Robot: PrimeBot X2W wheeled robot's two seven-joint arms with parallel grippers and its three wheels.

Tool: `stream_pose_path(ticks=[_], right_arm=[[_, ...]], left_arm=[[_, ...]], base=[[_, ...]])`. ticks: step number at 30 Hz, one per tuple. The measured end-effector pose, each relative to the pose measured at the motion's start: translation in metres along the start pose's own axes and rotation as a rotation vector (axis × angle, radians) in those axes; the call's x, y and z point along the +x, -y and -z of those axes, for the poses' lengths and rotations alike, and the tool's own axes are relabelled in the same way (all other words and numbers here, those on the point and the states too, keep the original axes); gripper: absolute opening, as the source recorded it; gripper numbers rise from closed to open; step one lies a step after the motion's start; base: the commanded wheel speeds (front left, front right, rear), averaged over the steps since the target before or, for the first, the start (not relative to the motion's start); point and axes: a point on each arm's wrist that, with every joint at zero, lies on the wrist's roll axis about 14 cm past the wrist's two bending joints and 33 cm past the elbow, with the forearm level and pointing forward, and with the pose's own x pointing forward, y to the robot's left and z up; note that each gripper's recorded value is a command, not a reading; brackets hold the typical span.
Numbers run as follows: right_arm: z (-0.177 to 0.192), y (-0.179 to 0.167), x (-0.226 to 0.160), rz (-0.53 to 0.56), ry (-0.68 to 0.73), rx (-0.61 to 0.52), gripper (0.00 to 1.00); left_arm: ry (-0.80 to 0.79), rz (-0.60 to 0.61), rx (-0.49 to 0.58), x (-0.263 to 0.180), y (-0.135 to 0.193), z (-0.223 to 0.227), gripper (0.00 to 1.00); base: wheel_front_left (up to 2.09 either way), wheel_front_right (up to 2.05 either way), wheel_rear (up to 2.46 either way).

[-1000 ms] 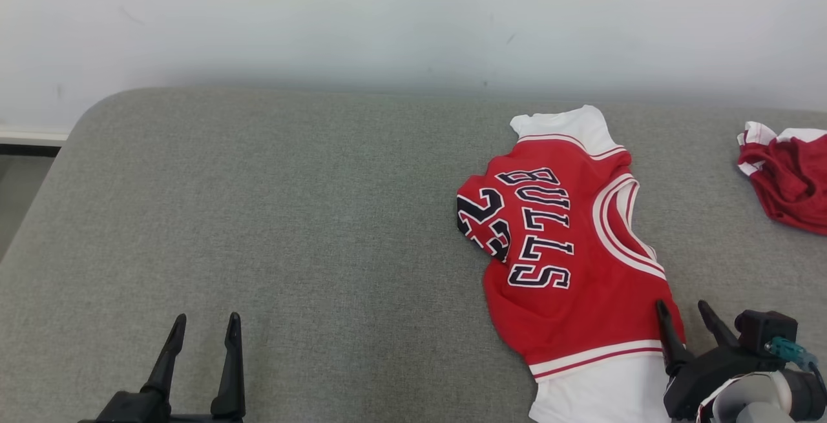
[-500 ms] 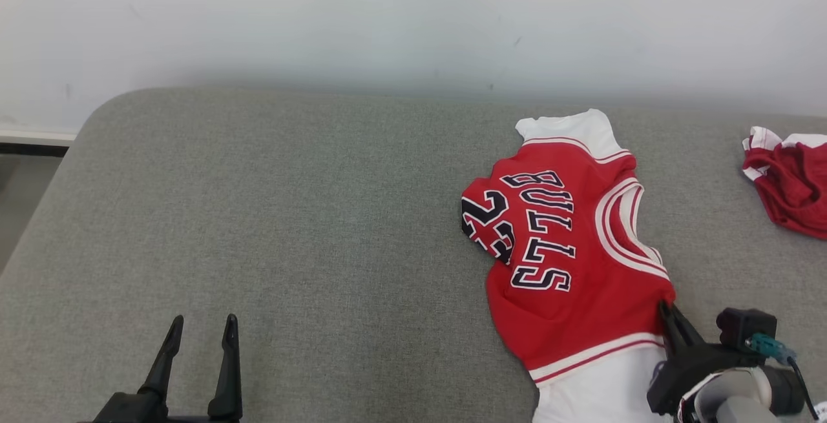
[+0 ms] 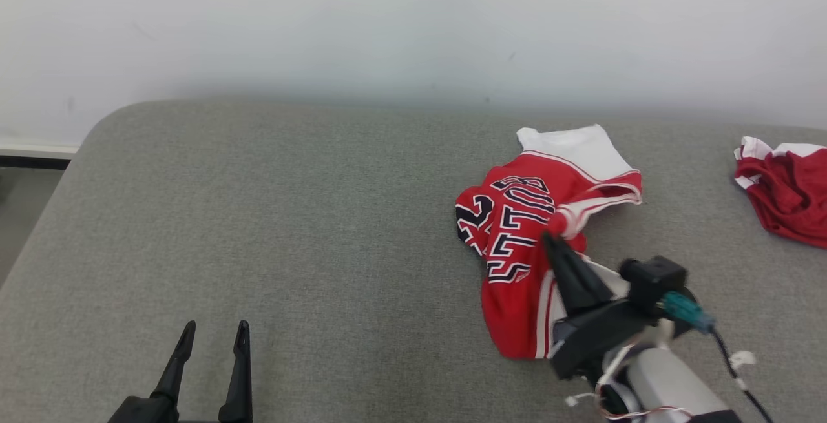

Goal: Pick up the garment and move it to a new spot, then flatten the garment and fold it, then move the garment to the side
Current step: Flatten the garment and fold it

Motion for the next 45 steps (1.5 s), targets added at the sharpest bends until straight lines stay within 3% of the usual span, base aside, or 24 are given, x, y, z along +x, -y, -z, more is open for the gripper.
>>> stream_pose_path(ticks=[6, 11, 20, 27, 29, 38, 45], right_arm=[[0.003, -0.080, 0.023, -0.206, -0.026, 0.018, 0.00], [0.015, -0.126, 0.041, -0.312, -0.072, 0.031, 0.00], [0.068, -0.167, 0.050, -0.423, -0.236, 0.020, 0.00], [0.081, -0.204, 0.039, -0.524, -0.282, 0.113, 0.00], [0.087, -0.202, 0.037, -0.523, -0.305, 0.113, 1.00], [0.063, -0.181, 0.047, -0.464, -0.236, 0.081, 1.00], [0.037, -0.108, 0.033, -0.293, -0.121, 0.060, 1.00]], left_arm=[[-0.005, -0.014, 0.002, -0.005, -0.004, 0.001, 1.00], [-0.002, -0.020, -0.003, -0.004, -0.004, 0.000, 1.00], [-0.018, -0.053, -0.010, -0.005, -0.013, 0.003, 1.00], [-0.032, -0.083, -0.009, -0.007, -0.022, 0.006, 1.00], [-0.035, -0.079, -0.011, -0.005, -0.021, 0.008, 1.00], [-0.030, -0.067, -0.013, -0.004, -0.019, 0.007, 1.00], [-0.024, -0.045, -0.003, -0.004, -0.016, 0.006, 1.00]], base=[[0.00, 0.00, 0.00], [0.00, 0.00, 0.00], [0.00, 0.00, 0.00], [0.00, 0.00, 0.00], [0.00, 0.00, 0.00], [0.00, 0.00, 0.00], [0.00, 0.00, 0.00]])
